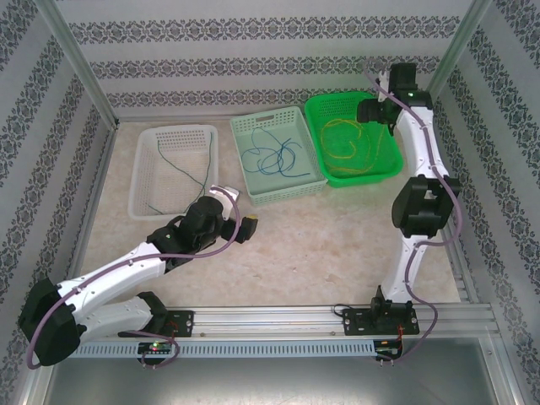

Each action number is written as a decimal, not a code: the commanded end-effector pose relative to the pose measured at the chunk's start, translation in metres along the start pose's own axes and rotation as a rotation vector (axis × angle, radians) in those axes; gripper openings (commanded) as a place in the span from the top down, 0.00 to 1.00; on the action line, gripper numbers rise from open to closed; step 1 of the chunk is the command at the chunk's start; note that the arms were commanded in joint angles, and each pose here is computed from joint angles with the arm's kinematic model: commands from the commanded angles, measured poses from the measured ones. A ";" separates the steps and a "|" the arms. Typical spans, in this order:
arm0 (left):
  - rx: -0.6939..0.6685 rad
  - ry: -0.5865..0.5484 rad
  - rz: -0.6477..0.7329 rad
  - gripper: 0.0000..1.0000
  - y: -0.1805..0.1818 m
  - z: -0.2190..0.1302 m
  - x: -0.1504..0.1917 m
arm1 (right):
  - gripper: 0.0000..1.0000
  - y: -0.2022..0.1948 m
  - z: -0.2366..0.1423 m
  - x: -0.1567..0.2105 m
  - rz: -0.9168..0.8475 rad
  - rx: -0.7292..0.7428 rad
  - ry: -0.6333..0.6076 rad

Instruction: Untangle the cables

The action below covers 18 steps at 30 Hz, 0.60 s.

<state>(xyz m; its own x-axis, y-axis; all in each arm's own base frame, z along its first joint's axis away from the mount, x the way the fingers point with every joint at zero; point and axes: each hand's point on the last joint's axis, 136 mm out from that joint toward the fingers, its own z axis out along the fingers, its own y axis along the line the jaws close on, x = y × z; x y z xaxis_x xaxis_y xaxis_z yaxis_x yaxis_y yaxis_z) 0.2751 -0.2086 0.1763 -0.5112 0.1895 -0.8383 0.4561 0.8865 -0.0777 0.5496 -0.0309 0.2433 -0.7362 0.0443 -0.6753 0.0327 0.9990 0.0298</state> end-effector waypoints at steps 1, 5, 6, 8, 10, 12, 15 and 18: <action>0.004 -0.029 -0.035 0.00 0.001 -0.002 -0.012 | 0.16 0.014 -0.030 -0.014 0.031 -0.023 -0.071; -0.029 -0.041 -0.057 0.00 0.009 -0.004 -0.008 | 0.12 0.043 -0.057 -0.005 0.003 -0.073 -0.165; -0.046 -0.044 -0.061 0.00 0.012 -0.005 -0.007 | 0.11 0.048 -0.062 0.004 -0.013 -0.070 -0.205; -0.097 -0.049 -0.064 0.00 0.023 -0.009 -0.003 | 0.10 0.050 -0.073 0.023 -0.026 -0.060 -0.299; -0.166 -0.056 -0.071 0.01 0.037 -0.014 0.000 | 0.08 0.038 -0.078 0.054 -0.007 -0.013 -0.372; -0.254 -0.072 -0.091 0.01 0.056 -0.021 0.002 | 0.06 0.024 -0.081 0.088 0.007 0.038 -0.442; -0.304 -0.101 -0.122 0.00 0.072 -0.024 0.003 | 0.04 0.006 -0.074 0.138 0.016 0.102 -0.468; -0.230 -0.118 -0.117 0.00 0.063 -0.014 0.004 | 0.03 0.001 -0.052 0.180 0.038 0.107 -0.423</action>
<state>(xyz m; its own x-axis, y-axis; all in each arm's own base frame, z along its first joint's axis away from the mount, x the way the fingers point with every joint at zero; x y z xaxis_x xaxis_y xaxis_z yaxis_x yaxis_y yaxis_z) 0.2866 -0.1464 0.1767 -0.4756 0.0712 -0.8768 0.2223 0.9741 -0.0415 0.3696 -0.0126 0.1380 -0.5549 0.0299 -0.8314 0.0821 0.9964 -0.0190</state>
